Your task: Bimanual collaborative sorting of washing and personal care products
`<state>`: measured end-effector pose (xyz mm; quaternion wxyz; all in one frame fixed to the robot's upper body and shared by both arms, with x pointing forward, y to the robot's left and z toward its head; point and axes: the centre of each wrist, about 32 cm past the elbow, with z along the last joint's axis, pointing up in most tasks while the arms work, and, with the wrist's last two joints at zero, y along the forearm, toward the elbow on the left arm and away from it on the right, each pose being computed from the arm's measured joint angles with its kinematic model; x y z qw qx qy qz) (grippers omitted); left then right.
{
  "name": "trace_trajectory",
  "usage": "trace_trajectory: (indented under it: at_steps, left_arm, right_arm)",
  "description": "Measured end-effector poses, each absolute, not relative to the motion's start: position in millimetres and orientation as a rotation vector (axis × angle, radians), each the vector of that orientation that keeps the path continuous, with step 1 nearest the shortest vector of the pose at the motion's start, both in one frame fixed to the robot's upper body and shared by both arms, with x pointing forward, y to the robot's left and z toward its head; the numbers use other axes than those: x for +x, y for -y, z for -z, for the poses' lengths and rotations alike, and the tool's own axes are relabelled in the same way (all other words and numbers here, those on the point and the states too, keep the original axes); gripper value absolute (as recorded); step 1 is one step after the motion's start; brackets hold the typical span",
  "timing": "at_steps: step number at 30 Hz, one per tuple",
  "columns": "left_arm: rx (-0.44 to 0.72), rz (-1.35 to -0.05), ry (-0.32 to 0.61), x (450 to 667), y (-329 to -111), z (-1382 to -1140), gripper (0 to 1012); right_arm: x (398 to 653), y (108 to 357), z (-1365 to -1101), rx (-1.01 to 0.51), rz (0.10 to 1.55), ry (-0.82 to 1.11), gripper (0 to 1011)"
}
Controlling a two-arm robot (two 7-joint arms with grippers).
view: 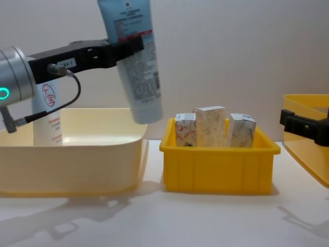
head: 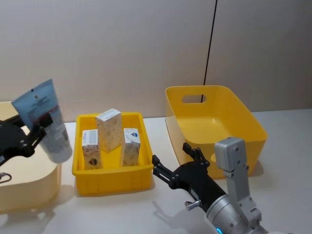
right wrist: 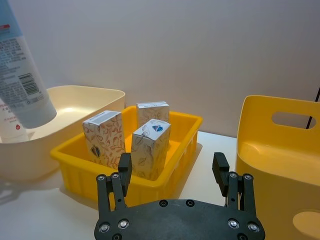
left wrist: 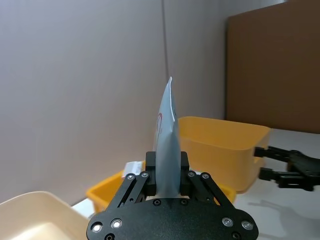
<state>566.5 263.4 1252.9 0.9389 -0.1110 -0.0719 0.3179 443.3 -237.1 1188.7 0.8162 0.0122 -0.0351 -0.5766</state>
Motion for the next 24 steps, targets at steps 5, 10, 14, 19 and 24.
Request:
trace_trajectory:
  at_steps: [5,10,14,19,24]
  left_arm:
    - [-0.231,-0.577,0.138,568,-261,-1254,246]
    - [-0.23,-0.493,0.124,570,-255,-1253,248]
    - [-0.227,-0.434,0.113,571,-250,-1252,246]
    - [-0.221,-0.368,0.101,573,-242,-1250,248]
    - [-0.208,-0.323,0.091,573,-235,-1247,246]
  right_arm:
    - [443,237,-1189,0.026,1.229,0.075,1004]
    - [443,237,-1189,0.026,1.229,0.075,1004]
    - [443,237,-1189,0.026,1.23,0.075,1004]
    - [443,237,-1189,0.026,1.229,0.075,1004]
    - [443,237,-1189,0.026,1.229,0.075,1002]
